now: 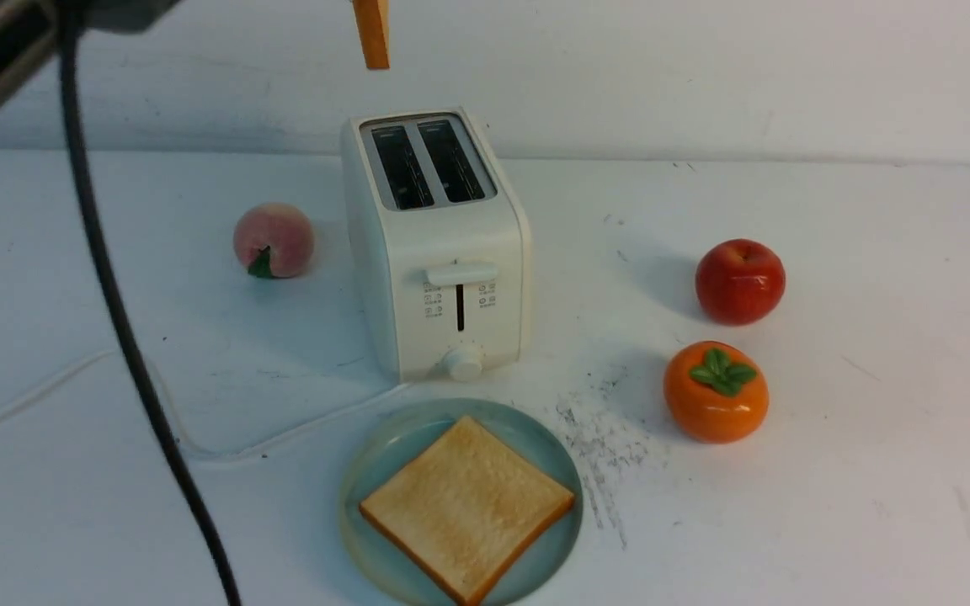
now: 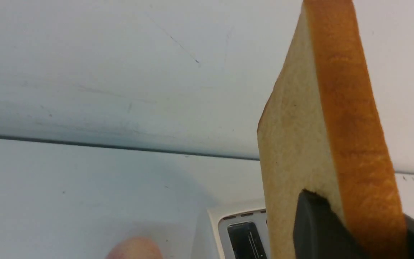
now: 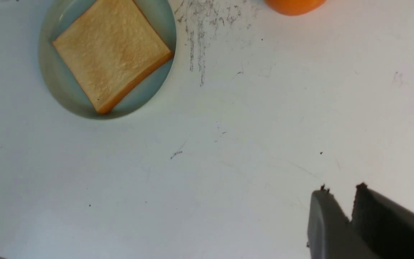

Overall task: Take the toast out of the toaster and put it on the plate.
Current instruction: Use the left arm to take out a slice of bread, then use the left arm to put a slice of bread into the empty plate

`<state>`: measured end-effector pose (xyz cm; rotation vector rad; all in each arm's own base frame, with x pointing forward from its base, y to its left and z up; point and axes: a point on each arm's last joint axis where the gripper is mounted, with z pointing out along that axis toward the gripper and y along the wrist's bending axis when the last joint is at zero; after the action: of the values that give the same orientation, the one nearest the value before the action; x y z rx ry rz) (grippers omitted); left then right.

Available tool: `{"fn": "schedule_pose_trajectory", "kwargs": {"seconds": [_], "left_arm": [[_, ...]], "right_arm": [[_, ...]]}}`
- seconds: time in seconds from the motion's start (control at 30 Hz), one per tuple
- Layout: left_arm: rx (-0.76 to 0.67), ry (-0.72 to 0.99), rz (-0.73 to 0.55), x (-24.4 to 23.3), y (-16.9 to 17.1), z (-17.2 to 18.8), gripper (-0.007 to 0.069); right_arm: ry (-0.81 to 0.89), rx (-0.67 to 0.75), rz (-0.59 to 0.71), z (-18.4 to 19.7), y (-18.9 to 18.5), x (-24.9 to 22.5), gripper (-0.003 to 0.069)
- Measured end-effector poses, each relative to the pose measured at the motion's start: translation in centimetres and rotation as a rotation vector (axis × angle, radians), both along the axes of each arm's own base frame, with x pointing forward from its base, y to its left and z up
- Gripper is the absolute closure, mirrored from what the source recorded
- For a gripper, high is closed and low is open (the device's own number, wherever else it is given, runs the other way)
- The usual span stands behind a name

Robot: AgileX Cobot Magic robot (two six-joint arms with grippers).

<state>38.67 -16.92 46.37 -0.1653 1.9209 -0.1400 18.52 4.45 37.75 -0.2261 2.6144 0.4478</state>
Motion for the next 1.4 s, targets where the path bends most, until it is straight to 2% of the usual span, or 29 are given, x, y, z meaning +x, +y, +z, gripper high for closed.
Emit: {"fn": "schedule_pose_trajectory", "kwargs": {"seconds": [0.2,0.27,0.4,0.47,0.57,0.73,0.77,0.97,1.13,1.33,1.4], "left_arm": [[0.027,0.068,0.079,-3.6,2.6,2.7,0.0517],[0.077,0.162,0.111,-5.2,3.7,2.9,0.0517],[0.126,0.229,0.07,-5.7,3.7,2.7,0.0517],[0.152,0.286,-0.015,-5.7,3.0,1.6,0.0517],[0.157,0.343,-0.07,-5.6,2.4,0.4,0.0517],[0.154,0.501,-0.174,-5.4,1.0,-3.4,0.0517],[0.163,0.563,-0.194,-5.4,0.8,-5.1,0.0517],[0.199,0.735,-0.195,-7.1,1.4,-9.6,0.0517],[0.143,0.831,-0.129,-9.1,2.3,-12.8,0.0517],[0.044,0.858,-0.171,-9.4,1.4,-16.9,0.0517],[0.022,0.841,-0.182,-9.3,1.2,-17.1,0.0517]], "right_arm": [[0.0,0.0,0.0,0.0,0.0,0.0,0.0534],[0.0,0.0,0.0,0.0,0.0,0.0,0.053],[0.0,0.0,0.0,0.0,0.0,0.0,0.0528],[0.0,0.0,0.0,0.0,0.0,0.0,0.0526],[0.0,-0.001,0.0,0.0,0.0,0.0,0.0523],[0.0,-0.006,-0.001,0.0,0.0,0.0,0.0519],[-0.001,-0.011,-0.002,0.0,-0.1,0.0,0.0517],[-0.001,-0.015,-0.003,0.0,-0.1,0.0,0.0512],[-0.002,-0.019,-0.003,-0.1,-0.2,0.0,0.051],[0.0,-0.018,-0.003,-0.1,-0.1,0.0,0.0509],[0.0,-0.018,-0.003,-0.1,-0.1,0.0,0.0508]]}}
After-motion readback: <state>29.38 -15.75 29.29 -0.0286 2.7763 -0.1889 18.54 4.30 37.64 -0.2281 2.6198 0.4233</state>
